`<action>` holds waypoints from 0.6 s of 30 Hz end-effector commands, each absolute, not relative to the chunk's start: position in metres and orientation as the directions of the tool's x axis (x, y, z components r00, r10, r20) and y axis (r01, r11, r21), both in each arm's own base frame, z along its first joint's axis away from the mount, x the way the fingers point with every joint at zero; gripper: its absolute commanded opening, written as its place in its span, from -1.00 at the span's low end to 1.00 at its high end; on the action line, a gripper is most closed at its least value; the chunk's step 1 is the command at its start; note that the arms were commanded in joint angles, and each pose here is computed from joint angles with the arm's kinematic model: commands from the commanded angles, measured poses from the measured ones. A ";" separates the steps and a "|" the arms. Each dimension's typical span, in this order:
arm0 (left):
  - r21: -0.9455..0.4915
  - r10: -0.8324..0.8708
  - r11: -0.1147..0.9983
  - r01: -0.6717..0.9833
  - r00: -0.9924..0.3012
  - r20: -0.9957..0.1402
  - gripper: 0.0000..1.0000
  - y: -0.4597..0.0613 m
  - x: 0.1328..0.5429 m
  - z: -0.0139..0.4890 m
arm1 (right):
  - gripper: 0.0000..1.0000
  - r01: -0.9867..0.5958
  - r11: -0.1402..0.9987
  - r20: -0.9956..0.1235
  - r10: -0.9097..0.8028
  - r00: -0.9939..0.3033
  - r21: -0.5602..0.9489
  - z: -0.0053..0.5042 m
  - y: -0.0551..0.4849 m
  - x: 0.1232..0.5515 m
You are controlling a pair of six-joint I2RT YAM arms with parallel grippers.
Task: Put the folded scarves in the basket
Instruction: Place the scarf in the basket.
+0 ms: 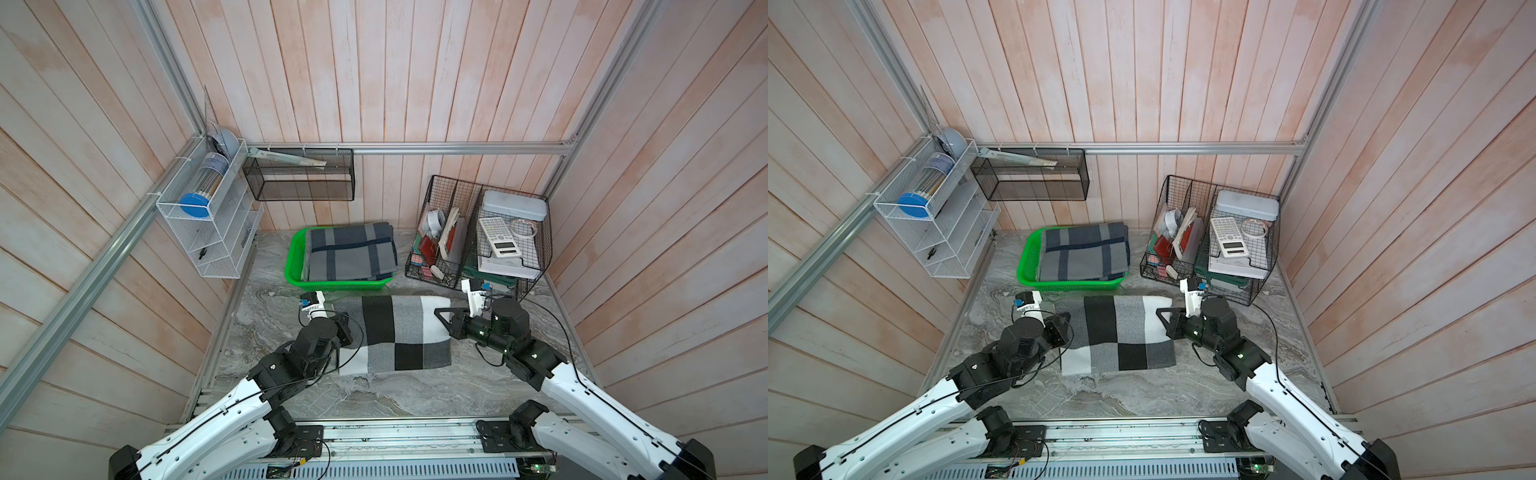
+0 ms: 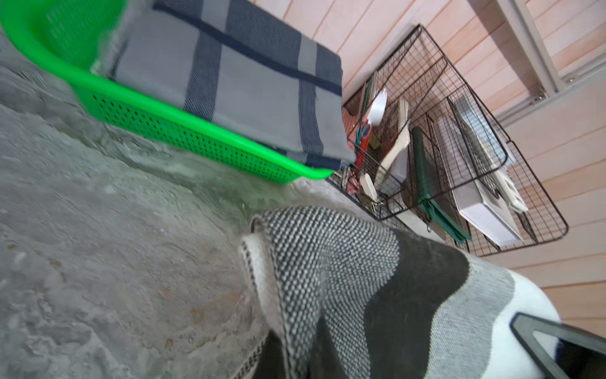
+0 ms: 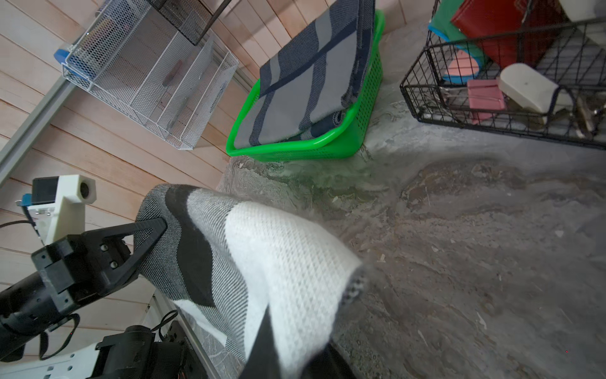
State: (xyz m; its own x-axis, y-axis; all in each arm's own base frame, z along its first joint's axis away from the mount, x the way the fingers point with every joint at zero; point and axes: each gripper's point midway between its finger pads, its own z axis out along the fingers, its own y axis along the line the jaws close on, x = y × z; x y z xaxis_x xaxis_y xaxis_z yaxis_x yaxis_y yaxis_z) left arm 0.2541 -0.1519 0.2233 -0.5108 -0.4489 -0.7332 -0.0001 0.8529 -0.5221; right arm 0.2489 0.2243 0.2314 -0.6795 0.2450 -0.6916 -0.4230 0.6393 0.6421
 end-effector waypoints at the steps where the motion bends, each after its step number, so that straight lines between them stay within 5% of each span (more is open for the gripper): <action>1: -0.449 -0.440 0.891 -0.068 -0.376 -0.816 -1.00 -0.122 0.276 0.254 | -1.00 -0.480 0.650 -0.766 0.260 -0.587 0.589 0.267 0.233 0.272; 18: -0.346 -0.375 0.923 -0.167 -0.193 -0.907 -1.00 -0.057 0.391 0.325 | -1.00 -0.552 0.727 -0.897 0.205 -0.392 0.408 0.324 0.302 0.404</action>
